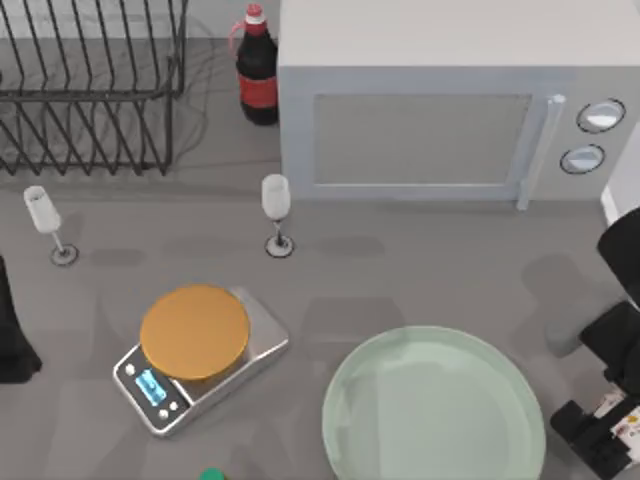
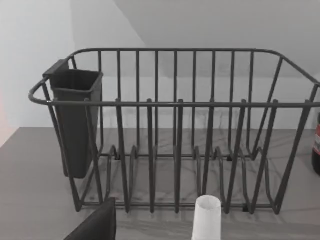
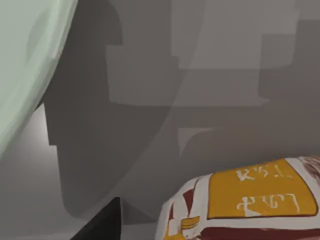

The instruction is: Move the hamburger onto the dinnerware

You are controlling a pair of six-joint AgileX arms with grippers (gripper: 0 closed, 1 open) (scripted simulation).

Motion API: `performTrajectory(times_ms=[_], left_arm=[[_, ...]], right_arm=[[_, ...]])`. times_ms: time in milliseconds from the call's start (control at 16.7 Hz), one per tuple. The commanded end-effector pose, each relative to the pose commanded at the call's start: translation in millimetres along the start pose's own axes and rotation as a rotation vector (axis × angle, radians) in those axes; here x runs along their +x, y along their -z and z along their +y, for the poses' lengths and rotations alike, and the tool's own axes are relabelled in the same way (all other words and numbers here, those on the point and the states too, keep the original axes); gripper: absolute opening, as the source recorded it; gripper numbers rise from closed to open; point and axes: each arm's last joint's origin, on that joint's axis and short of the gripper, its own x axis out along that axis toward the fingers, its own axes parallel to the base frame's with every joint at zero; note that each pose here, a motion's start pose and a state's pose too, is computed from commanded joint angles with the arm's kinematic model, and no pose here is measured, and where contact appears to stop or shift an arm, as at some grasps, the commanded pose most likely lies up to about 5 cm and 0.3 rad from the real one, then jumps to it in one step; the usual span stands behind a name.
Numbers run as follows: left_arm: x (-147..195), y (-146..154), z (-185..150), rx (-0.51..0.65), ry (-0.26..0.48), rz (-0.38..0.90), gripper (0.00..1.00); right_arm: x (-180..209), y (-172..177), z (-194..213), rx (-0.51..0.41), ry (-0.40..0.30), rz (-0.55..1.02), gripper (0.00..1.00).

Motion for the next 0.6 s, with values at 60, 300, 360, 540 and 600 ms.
performTrajectory(times_ms=[60, 300, 360, 540, 600], left_arm=[[0.0, 0.0, 0.0, 0.000, 0.000, 0.000, 1.00], [0.0, 0.0, 0.0, 0.000, 0.000, 0.000, 1.00], [0.0, 0.0, 0.0, 0.000, 0.000, 0.000, 1.00], [0.0, 0.0, 0.0, 0.000, 0.000, 0.000, 1.00], [0.0, 0.0, 0.0, 0.000, 0.000, 0.000, 1.00]], right_arm=[[7.0, 1.1, 0.4, 0.000, -0.001, 0.003, 1.00], [14.7, 2.9, 1.0, 0.000, -0.003, 0.010, 1.00], [14.7, 2.9, 1.0, 0.000, -0.003, 0.010, 1.00], [14.7, 2.9, 1.0, 0.000, -0.003, 0.010, 0.85], [14.7, 2.9, 1.0, 0.000, -0.003, 0.010, 0.77]])
